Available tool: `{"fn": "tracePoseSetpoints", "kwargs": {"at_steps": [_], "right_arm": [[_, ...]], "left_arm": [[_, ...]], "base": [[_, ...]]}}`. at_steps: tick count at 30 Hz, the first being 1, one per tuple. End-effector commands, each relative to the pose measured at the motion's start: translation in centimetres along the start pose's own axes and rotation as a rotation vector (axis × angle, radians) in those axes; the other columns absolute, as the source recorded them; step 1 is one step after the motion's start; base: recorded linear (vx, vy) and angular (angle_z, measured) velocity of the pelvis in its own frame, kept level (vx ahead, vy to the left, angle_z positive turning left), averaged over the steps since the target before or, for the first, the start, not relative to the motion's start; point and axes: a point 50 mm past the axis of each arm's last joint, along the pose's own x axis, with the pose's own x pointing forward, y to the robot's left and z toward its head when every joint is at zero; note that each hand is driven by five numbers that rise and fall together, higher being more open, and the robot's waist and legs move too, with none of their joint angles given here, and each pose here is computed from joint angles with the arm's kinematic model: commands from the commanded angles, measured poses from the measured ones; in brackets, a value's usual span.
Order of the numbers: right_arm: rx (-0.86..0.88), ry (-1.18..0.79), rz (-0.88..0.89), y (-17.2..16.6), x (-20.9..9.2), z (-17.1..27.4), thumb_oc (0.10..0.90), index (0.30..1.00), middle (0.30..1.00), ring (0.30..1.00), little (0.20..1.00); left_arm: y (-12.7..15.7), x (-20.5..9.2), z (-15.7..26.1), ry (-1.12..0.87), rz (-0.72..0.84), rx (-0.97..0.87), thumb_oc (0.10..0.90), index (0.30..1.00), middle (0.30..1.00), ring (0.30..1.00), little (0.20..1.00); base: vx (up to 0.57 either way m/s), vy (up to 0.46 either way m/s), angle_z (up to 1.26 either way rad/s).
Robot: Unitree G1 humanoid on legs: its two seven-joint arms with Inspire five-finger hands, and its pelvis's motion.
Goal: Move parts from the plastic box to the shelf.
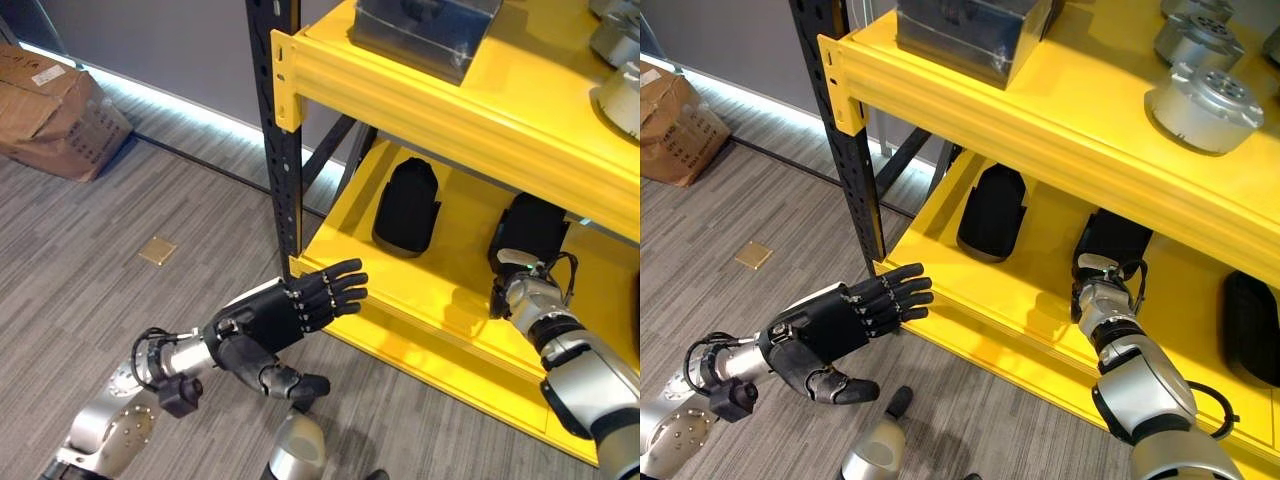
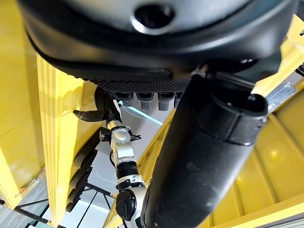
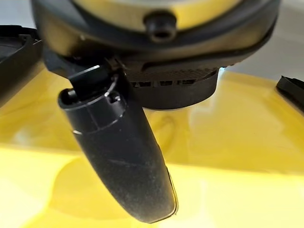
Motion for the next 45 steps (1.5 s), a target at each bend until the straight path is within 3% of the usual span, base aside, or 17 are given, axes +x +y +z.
{"fn": "tracePoseSetpoints", "kwargs": {"at_steps": [1,20,30,45], "right_arm": [[-0.048,0.088,0.049,0.9,0.1,-2.0,0.900,1.000,1.000,1.000,1.000],[-0.165,0.032,-0.174,1.8,-0.3,-1.6,0.900,1.000,1.000,1.000,1.000],[-0.187,-0.028,-0.411,1.2,-1.3,-1.6,0.900,1.000,1.000,1.000,1.000],[-0.147,-0.046,-0.347,1.7,-1.9,-1.3,0.900,1.000,1.000,1.000,1.000]], "left_arm": [[-1.3,1.8,2.4,-0.162,-0.130,0.084,0.900,1.000,1.000,1.000,1.000],[-1.1,0.7,2.3,-0.223,-0.110,0.075,0.900,1.000,1.000,1.000,1.000],[-1.3,-0.3,2.6,-0.257,-0.081,0.082,0.900,1.000,1.000,1.000,1.000],[-1.5,-0.8,2.4,-0.292,-0.054,0.089,0.900,1.000,1.000,1.000,1.000]], "base": [[0.00,0.000,0.00],[-0.02,0.019,-0.04],[-0.03,0.025,-0.08],[-0.01,0.012,-0.05]]}}
